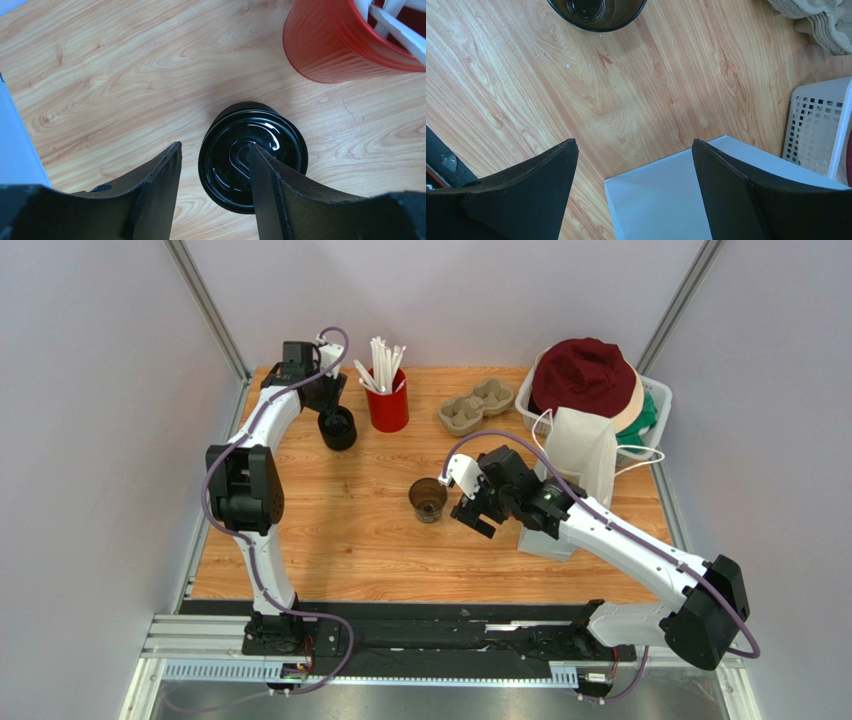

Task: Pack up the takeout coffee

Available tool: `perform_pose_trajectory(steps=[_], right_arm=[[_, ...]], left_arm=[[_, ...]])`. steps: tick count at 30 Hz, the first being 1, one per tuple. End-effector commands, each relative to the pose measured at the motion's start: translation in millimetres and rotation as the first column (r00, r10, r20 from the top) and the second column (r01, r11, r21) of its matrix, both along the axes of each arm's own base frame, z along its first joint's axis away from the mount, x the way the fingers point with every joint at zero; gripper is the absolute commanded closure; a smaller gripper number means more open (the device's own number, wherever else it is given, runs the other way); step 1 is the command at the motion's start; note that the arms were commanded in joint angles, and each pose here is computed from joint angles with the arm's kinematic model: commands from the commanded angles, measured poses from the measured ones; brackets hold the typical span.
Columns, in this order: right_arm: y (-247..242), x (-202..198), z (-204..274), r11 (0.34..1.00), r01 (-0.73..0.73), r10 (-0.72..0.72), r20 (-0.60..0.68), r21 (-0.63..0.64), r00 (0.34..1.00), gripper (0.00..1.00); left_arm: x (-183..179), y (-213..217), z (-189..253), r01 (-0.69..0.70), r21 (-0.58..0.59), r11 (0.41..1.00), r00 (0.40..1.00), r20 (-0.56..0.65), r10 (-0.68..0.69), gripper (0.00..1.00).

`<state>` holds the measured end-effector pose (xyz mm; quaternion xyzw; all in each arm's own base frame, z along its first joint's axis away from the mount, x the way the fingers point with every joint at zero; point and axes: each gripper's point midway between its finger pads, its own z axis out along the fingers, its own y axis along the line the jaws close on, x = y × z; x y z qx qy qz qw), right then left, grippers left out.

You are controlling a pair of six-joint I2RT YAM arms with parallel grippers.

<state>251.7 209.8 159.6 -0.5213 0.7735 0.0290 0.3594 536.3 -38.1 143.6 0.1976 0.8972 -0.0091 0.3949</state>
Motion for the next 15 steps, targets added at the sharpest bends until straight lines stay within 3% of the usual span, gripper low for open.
perform_pose_trajectory(steps=[1, 15], right_arm=[[5, 4, 0, 1.0, -0.009, 0.009, 0.022, 0.004, 1.0, 0.09], [3, 5, -2, 1.0, -0.003, 0.003, 0.018, -0.005, 1.0, 0.09]], left_arm=[[8, 2, 10, 0.093, 0.051, 0.994, 0.995, 0.03, -0.094, 0.4], [12, 21, -2, 0.176, 0.045, 0.983, 0.984, -0.026, -0.175, 0.43]])
